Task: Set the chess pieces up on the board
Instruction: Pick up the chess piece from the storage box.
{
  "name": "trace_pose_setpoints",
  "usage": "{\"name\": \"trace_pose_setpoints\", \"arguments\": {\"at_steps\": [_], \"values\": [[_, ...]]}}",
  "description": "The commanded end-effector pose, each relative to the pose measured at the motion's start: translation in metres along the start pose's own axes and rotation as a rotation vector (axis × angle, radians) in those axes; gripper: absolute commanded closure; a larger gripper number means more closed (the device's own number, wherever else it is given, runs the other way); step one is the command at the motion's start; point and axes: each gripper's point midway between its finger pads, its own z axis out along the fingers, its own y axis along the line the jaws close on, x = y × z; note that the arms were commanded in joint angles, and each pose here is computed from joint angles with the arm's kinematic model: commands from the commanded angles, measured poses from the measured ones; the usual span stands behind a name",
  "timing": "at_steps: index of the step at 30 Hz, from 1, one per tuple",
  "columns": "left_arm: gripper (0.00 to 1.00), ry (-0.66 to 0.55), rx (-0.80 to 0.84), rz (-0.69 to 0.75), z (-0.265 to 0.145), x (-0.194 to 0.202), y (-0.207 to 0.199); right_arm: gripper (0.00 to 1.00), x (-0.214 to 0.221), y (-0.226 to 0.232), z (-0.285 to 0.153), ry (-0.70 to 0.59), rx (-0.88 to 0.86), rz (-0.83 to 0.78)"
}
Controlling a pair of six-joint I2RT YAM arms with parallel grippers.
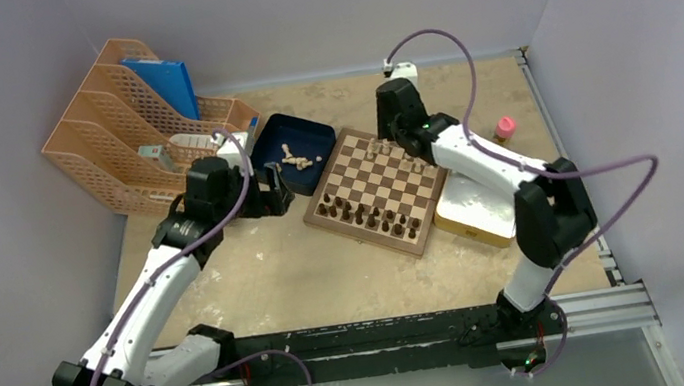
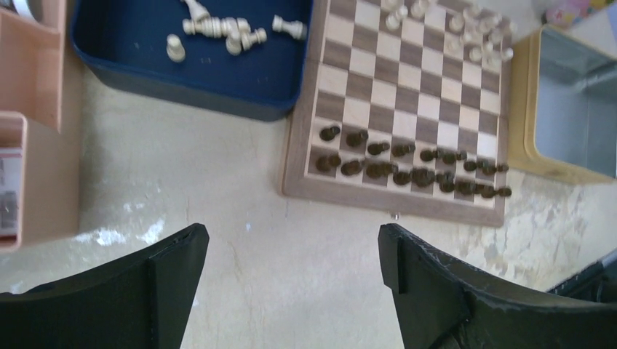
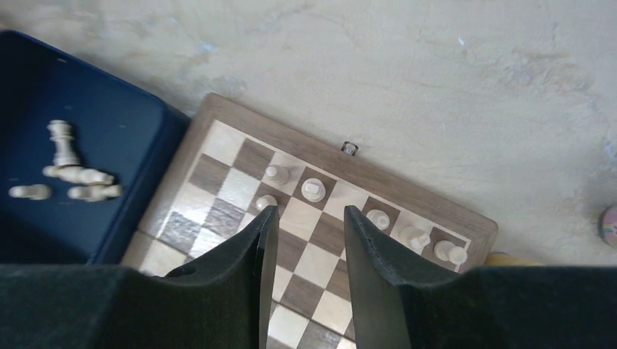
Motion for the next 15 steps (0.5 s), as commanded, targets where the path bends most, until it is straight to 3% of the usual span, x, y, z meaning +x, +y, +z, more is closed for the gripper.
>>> {"name": "trace_pose_setpoints", "arguments": {"at_steps": [1, 5, 10, 15], "values": [[0.15, -0.157, -0.043, -0.026, 0.010, -0.066, -0.003, 0.60, -0.039, 0.006, -0.046, -0.109, -0.102, 0.070], [0.24, -0.153, -0.125, -0.044, 0.037, -0.099, 0.018, 0.61, -0.053, 0.013, -0.078, -0.170, -0.210, 0.090], [0.50, -0.130, -0.254, 0.001, 0.077, -0.133, 0.048, 0.63, -0.066, 0.025, -0.111, -0.269, -0.367, 0.108], [0.50, -0.089, -0.284, -0.009, 0.128, -0.138, 0.067, 0.64, -0.071, 0.028, -0.129, -0.303, -0.429, 0.113]]}}
